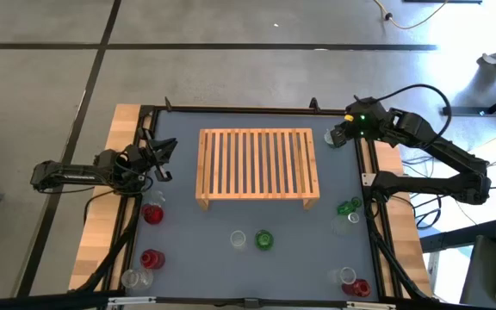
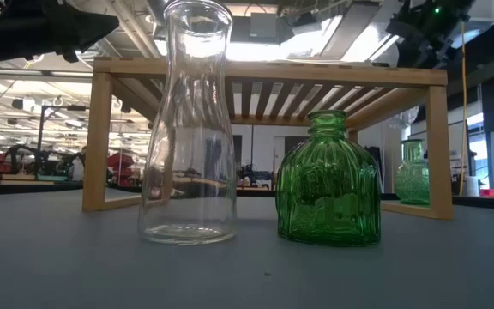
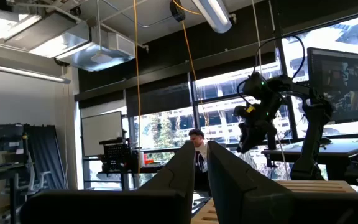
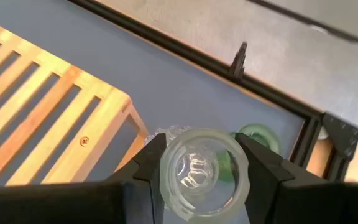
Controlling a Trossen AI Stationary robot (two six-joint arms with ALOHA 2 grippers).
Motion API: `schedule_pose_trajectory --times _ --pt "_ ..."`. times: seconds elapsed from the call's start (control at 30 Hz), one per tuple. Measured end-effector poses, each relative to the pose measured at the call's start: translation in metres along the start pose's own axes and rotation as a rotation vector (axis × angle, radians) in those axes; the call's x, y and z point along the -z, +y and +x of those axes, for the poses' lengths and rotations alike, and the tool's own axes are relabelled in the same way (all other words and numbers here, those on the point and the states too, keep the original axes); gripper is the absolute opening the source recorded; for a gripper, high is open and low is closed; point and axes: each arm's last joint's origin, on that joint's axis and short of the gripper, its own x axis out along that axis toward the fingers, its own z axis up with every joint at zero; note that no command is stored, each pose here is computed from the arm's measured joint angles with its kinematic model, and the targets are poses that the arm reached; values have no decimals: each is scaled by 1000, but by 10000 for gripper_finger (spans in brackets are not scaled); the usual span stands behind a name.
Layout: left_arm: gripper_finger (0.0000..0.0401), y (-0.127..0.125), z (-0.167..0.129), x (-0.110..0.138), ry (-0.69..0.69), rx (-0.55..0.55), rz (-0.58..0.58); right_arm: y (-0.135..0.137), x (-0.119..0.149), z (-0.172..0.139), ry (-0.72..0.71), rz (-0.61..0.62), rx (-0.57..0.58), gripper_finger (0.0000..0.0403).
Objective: Sort vases onto shelf
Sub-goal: Put the transparent bottle on the shelf
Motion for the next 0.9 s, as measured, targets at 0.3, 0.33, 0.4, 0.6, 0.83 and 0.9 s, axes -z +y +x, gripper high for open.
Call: schedule_pose_trajectory --times 0.3,0.33,0.4,0.6,0.83,0.9 --pt "37 0 0 -1 -13 -5 25 9 -27 -7 -21 -62 -47 141" --pt "37 0 0 -1 -13 -5 23 11 -30 -6 -17 -70 -54 141" --pt "37 0 0 -1 -13 -5 22 15 -36 -4 -11 -79 -70 141" --pt "37 1 0 -2 -17 -7 18 45 -51 -2 8 -175 -148 142" --pt "37 1 0 -2 -12 -29 17 83 -65 -8 5 -275 -223 142" --pt "37 1 0 -2 -12 -29 17 91 -66 -8 17 -306 -229 142"
